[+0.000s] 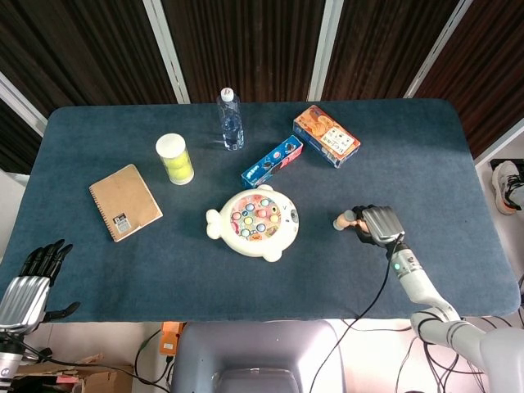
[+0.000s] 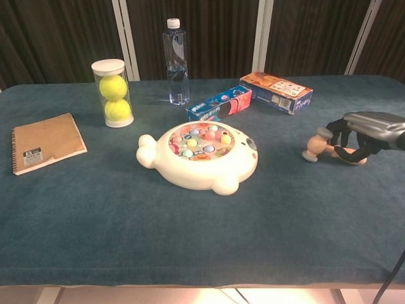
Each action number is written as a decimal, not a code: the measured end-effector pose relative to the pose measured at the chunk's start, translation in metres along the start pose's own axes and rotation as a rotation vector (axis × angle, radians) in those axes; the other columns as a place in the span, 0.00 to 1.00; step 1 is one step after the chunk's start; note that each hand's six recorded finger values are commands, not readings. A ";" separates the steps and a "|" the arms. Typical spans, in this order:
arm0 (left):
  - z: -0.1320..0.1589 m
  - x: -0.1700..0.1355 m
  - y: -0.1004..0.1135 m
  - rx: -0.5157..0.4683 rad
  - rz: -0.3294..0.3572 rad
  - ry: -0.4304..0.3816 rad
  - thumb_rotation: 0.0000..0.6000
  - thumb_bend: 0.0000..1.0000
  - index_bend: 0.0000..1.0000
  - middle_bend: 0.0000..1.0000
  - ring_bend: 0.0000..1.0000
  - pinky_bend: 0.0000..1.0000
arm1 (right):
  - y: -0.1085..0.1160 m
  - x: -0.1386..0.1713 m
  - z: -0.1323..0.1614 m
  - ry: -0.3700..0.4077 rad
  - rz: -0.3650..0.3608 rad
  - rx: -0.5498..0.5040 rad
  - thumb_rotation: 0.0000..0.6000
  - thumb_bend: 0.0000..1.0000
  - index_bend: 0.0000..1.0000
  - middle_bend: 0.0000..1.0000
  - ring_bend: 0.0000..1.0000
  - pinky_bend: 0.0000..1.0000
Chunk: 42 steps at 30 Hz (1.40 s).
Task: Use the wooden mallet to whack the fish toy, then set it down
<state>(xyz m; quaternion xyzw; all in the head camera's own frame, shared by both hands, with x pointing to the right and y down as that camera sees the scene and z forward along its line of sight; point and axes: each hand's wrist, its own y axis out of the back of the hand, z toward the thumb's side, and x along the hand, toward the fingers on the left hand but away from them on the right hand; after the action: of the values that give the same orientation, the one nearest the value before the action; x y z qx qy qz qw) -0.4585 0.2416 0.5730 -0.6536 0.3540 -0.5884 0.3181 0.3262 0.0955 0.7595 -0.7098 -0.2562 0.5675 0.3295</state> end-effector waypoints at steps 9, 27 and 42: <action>0.000 -0.001 0.001 -0.003 0.002 -0.001 1.00 0.08 0.00 0.00 0.00 0.08 | 0.001 0.001 -0.003 -0.006 -0.006 -0.013 1.00 0.40 0.38 0.41 0.35 0.50; 0.000 -0.001 0.001 -0.004 0.002 -0.004 1.00 0.08 0.00 0.00 0.00 0.08 | 0.005 0.003 -0.003 -0.004 -0.015 -0.031 1.00 0.39 0.38 0.40 0.35 0.50; 0.000 -0.002 0.001 -0.006 0.006 -0.004 1.00 0.08 0.00 0.00 0.00 0.08 | 0.006 0.007 -0.006 -0.007 -0.021 -0.046 1.00 0.38 0.38 0.40 0.35 0.49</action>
<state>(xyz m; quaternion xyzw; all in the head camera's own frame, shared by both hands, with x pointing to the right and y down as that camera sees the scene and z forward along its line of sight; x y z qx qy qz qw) -0.4588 0.2421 0.5711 -0.6547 0.3572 -0.5850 0.3186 0.3339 0.0957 0.7508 -0.7124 -0.2777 0.5605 0.3182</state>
